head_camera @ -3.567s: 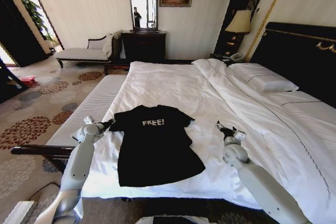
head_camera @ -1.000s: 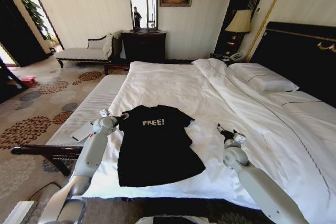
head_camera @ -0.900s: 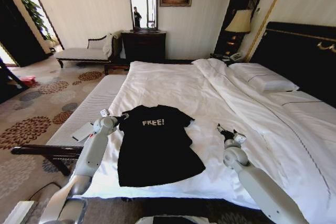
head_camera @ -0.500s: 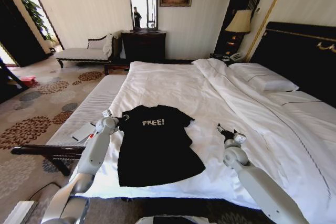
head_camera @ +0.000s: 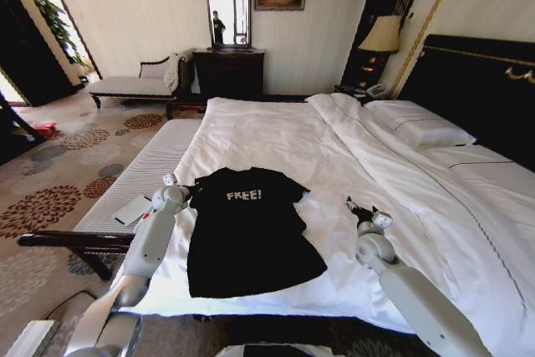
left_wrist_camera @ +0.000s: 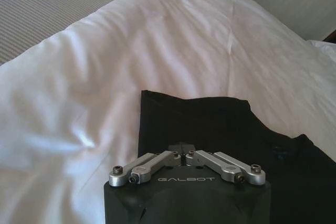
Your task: Fold the clothes on the bed.
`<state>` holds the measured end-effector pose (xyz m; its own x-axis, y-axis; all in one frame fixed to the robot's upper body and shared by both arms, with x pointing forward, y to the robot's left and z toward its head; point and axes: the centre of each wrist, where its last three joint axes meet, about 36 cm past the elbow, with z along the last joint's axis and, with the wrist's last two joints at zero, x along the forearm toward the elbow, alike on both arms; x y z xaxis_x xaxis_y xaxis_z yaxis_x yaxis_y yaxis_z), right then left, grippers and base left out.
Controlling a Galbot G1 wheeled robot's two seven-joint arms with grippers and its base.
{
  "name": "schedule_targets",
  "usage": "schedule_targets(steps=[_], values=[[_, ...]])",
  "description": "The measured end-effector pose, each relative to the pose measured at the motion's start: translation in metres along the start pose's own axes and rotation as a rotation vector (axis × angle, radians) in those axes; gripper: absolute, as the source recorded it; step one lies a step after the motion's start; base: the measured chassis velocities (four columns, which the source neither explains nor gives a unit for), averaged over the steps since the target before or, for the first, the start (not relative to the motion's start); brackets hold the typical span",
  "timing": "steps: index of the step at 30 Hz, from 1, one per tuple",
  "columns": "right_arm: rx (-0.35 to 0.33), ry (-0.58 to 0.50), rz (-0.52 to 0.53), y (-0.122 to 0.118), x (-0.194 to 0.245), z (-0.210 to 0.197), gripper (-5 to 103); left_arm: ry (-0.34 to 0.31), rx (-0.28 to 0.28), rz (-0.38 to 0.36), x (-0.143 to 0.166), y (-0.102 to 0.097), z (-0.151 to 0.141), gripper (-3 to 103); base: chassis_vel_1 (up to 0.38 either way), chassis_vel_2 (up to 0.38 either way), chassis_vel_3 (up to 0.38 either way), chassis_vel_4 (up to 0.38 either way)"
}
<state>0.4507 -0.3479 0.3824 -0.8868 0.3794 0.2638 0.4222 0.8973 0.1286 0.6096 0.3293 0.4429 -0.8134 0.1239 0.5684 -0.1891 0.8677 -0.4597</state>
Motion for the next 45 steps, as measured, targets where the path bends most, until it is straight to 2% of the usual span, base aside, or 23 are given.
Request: schedule_targets(steps=[13, 16, 19, 21, 22, 24, 25, 27, 30, 33, 36, 37, 39, 42, 45], values=[[0.001, 0.001, -0.008, 0.003, 0.001, 0.001, 100, -0.003, -0.014, 0.008, 0.008, 0.001, 0.002, -1, 0.000, 0.000, 0.000, 0.000], [0.001, 0.002, -0.007, 0.002, 0.002, 0.001, 100, 0.006, -0.011, -0.003, 0.002, 0.001, 0.005, 15, 0.000, 0.000, 0.000, 0.000], [0.002, 0.002, -0.004, 0.000, 0.002, 0.001, 100, 0.009, -0.011, -0.008, 0.000, 0.002, 0.005, 20, 0.000, 0.000, 0.000, 0.000], [0.003, 0.000, 0.001, -0.002, 0.002, 0.001, 100, 0.014, -0.010, -0.015, -0.003, 0.002, 0.006, 31, 0.000, 0.000, 0.000, 0.000], [0.003, 0.000, 0.001, -0.002, 0.002, 0.001, 100, 0.014, -0.010, -0.015, -0.003, 0.002, 0.006, 31, 0.000, 0.000, 0.000, 0.000], [0.003, 0.000, 0.003, -0.003, 0.002, 0.001, 100, 0.016, -0.010, -0.020, -0.005, 0.002, 0.006, 42, 0.000, 0.000, 0.000, 0.000], [0.003, 0.000, 0.004, -0.003, 0.002, 0.001, 100, 0.017, -0.010, -0.021, -0.006, 0.002, 0.006, 42, 0.000, 0.000, 0.000, 0.000], [0.003, -0.001, 0.003, -0.003, 0.003, 0.001, 100, 0.017, -0.010, -0.023, -0.007, 0.002, 0.005, 52, 0.000, 0.000, 0.000, 0.000], [0.002, -0.001, 0.003, -0.003, 0.003, 0.001, 100, 0.017, -0.010, -0.024, -0.008, 0.001, 0.005, 58, 0.000, 0.000, 0.000, 0.000], [0.001, 0.000, 0.002, -0.002, 0.003, 0.001, 100, 0.016, -0.009, -0.020, -0.009, -0.001, 0.004, 75, 0.000, 0.000, 0.000, 0.000], [0.001, 0.000, 0.002, -0.002, 0.003, 0.001, 100, 0.015, -0.009, -0.019, -0.010, -0.002, 0.004, 80, 0.000, 0.000, 0.000, 0.000], [0.001, 0.000, 0.002, -0.002, 0.003, 0.001, 100, 0.015, -0.009, -0.019, -0.010, -0.002, 0.004, 80, 0.000, 0.000, 0.000, 0.000], [0.001, -0.001, 0.003, -0.002, 0.003, 0.001, 100, 0.016, -0.011, -0.018, -0.012, -0.004, 0.005, 69, 0.000, 0.000, 0.000, 0.000], [0.000, -0.001, 0.006, -0.003, 0.003, 0.001, 100, 0.018, -0.014, -0.015, -0.013, -0.007, 0.006, 64, 0.000, 0.000, 0.000, 0.000], [0.000, -0.003, 0.011, -0.006, 0.003, 0.001, 100, 0.021, -0.015, -0.009, -0.015, -0.011, 0.008, 47, 0.000, 0.000, 0.000, 0.000]])
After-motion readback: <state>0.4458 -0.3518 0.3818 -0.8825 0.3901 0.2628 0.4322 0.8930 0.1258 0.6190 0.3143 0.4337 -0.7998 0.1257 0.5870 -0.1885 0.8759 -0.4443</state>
